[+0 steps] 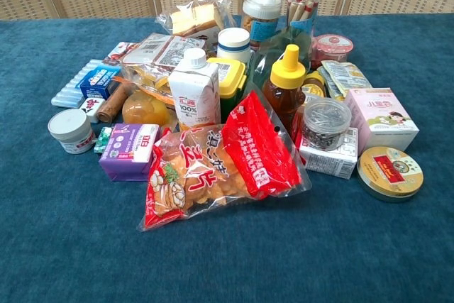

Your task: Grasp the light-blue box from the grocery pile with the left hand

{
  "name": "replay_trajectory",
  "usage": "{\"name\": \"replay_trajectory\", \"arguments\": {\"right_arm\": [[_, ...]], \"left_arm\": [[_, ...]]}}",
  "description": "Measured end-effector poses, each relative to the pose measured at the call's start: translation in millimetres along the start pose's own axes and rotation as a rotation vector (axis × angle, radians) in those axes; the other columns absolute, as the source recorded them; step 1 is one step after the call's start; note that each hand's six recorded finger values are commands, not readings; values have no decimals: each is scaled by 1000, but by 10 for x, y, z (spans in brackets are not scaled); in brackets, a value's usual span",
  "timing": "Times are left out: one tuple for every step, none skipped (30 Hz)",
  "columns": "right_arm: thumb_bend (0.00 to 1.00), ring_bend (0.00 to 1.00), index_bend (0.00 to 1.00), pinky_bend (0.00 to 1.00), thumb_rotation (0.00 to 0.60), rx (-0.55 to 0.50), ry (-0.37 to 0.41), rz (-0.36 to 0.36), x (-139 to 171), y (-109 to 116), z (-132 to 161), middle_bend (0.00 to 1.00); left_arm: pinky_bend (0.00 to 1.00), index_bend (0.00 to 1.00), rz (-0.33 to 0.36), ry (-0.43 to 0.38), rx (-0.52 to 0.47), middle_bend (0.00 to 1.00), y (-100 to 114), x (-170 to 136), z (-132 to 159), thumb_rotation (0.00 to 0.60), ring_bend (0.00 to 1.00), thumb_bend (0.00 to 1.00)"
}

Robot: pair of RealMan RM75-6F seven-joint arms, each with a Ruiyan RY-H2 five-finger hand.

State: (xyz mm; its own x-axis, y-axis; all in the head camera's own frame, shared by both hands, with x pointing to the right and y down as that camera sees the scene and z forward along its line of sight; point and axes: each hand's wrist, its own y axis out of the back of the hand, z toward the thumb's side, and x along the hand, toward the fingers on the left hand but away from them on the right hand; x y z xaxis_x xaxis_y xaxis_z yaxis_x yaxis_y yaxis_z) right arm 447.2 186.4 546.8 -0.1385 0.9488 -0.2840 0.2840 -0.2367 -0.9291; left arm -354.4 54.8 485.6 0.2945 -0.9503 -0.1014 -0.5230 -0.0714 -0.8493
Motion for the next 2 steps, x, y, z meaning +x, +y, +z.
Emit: {"name": "replay_trajectory", "arguments": {"right_arm": [[0,0,0,0,493,1,-1,-1,-1,3,-5,0],[0,0,0,0,493,2,-1,-1,-3,3,-8,0]], "left_arm": [[448,641,11,-6,-4,670,27,9,16,600,750,262],[448,640,20,-10,-8,669,47,14,28,600,749,262]]}}
